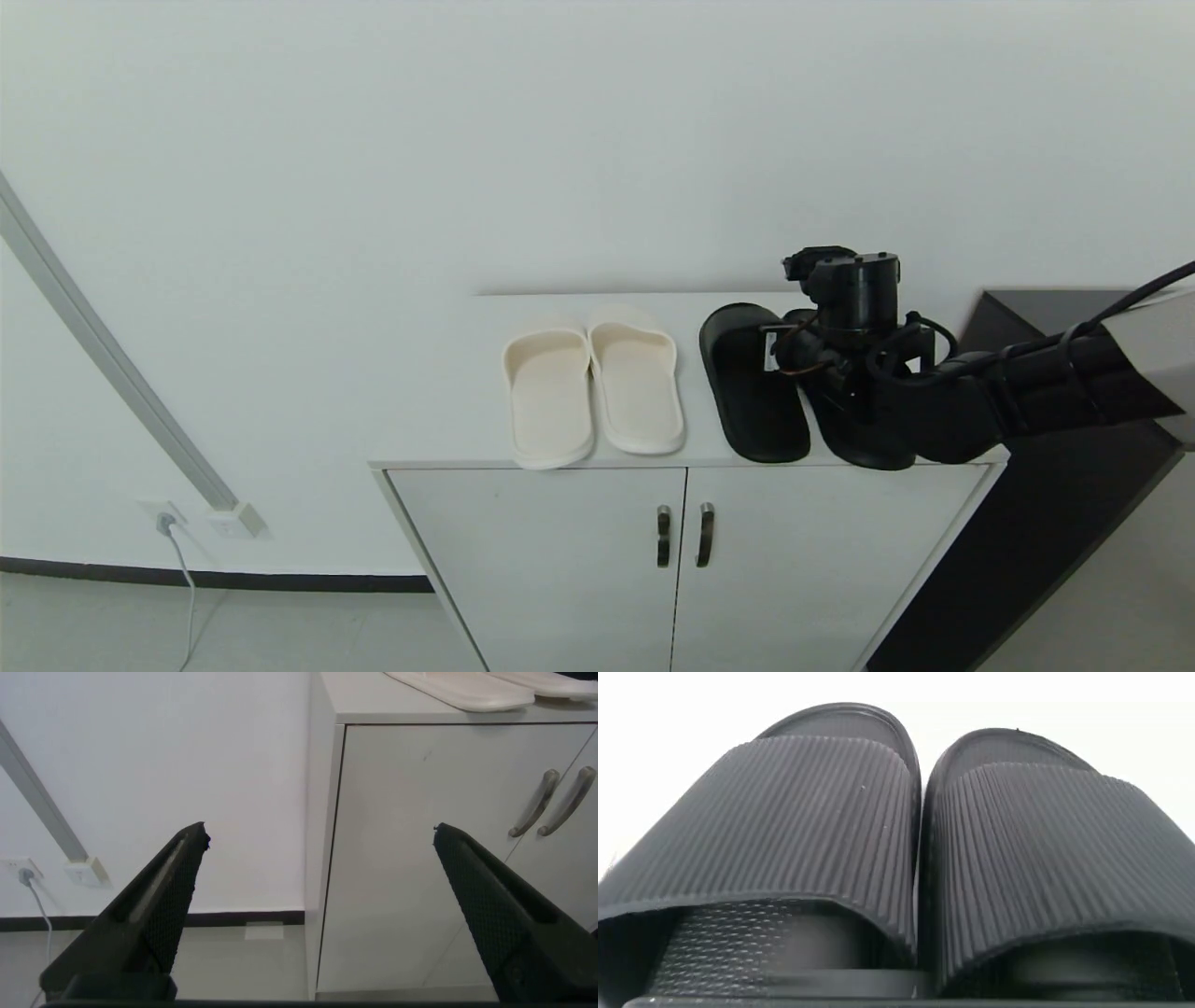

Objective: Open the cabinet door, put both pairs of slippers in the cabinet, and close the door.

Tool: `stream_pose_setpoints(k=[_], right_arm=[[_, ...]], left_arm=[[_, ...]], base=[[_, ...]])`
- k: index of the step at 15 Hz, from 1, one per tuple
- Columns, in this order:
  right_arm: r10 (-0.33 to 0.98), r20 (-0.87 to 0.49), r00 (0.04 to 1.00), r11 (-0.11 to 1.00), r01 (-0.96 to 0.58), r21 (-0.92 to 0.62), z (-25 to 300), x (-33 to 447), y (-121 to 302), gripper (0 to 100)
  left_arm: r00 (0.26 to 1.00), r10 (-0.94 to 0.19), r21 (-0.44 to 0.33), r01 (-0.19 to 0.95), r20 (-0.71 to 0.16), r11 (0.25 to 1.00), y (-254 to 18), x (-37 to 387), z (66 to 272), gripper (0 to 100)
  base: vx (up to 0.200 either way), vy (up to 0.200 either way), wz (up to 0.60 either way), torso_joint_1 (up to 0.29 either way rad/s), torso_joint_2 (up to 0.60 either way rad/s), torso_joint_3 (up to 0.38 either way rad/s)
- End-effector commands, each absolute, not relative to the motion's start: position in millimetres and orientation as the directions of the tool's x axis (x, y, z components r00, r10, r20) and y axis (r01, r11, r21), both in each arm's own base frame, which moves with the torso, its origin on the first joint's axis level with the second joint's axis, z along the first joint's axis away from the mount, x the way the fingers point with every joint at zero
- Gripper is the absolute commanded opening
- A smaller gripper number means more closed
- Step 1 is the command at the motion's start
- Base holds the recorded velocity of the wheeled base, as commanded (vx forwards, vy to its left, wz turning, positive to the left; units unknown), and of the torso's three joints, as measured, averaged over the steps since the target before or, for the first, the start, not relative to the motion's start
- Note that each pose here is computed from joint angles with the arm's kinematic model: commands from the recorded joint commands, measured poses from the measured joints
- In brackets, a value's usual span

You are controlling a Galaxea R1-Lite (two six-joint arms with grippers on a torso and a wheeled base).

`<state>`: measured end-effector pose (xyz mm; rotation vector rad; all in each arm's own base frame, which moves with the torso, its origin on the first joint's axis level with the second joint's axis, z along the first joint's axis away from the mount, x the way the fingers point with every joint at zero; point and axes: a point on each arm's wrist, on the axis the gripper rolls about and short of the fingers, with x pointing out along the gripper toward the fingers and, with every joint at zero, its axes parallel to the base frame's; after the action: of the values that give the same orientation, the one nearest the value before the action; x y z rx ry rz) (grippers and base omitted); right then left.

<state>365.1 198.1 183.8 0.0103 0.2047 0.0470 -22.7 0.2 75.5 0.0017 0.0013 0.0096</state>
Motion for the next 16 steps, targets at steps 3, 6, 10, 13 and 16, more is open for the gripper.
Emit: stream_pose_setpoints(k=[3,6,10,13,16], right_arm=[[0.053,-0.172,0.984,0.998,-0.048,0.030,199.3,357.3,195.2,0],[0.107,-0.143,0.984,0.994,-0.102,0.045,220.3,326.6,197.9,0],[0.407,-0.189,0.894,0.913,-0.404,0.055,225.7,247.9,197.9,0],[0.589,-0.212,0.780,0.806,-0.586,0.080,222.2,199.5,186.0,0],[0.680,-0.238,0.694,0.727,-0.680,0.094,219.0,171.5,179.5,0]], left_arm=[[1.000,0.011,0.002,-0.011,-0.002,1.000,0.2,-22.7,75.5,100],[1.000,0.009,0.000,-0.009,-0.002,1.000,0.2,-22.7,75.5,100],[1.000,0.009,0.000,-0.009,-0.002,1.000,0.2,-22.7,75.5,100],[1.000,0.009,0.000,-0.009,-0.002,1.000,0.2,-22.7,75.5,100],[1.000,0.009,0.000,-0.009,-0.002,1.000,0.2,-22.7,75.5,100]], base=[[0.000,0.000,0.00,0.000,0.00,0.000],[0.000,0.000,0.00,0.000,0.00,0.000],[0.000,0.000,0.00,0.000,0.00,0.000],[0.000,0.000,0.00,0.000,0.00,0.000],[0.000,0.000,0.00,0.000,0.00,0.000]])
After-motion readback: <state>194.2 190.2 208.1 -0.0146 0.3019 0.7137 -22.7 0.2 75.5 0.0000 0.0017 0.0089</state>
